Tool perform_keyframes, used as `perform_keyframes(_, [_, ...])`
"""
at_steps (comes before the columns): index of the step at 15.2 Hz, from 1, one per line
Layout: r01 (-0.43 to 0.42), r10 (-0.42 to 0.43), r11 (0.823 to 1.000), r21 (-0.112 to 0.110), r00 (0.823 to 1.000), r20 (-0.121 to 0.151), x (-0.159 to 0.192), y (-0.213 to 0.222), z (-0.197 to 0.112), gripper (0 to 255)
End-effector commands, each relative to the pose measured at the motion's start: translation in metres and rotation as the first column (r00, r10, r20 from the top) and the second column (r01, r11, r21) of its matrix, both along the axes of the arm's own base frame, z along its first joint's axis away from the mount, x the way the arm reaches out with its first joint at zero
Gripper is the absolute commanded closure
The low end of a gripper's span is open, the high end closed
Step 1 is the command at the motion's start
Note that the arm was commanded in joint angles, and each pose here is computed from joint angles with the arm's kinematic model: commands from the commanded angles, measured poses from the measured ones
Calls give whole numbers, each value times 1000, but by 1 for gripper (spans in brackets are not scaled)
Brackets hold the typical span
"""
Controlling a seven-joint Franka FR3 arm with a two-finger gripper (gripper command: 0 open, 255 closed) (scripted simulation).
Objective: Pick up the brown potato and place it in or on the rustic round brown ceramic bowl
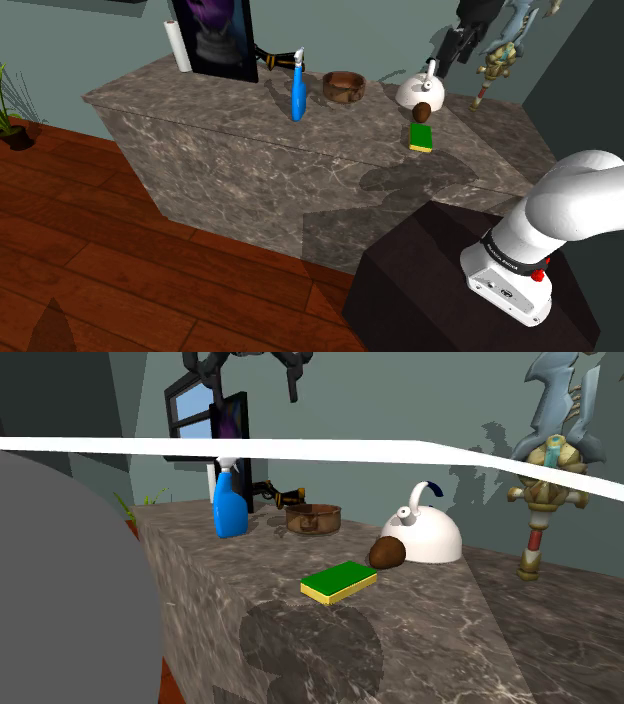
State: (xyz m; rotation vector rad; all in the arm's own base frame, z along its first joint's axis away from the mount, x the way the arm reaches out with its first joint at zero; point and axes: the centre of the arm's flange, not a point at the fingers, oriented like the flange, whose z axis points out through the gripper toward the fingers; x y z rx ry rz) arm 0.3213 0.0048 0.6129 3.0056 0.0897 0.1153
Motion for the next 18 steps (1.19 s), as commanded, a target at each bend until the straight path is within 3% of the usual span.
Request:
perform_keyframes(1, [0,0,1000,0,1000,0,0,0,0,0])
perform_keyframes(5, [134,-134,991,-1,990,35,26,-22,-37,0])
perform_keyframes(9, [266,-266,964,3,961,69,51,-48,-74,0])
perform_keyframes(13, [393,-392,919,11,914,103,72,-77,-110,0])
perform_keyframes(18, [541,-539,840,28,830,142,96,-117,-153,0])
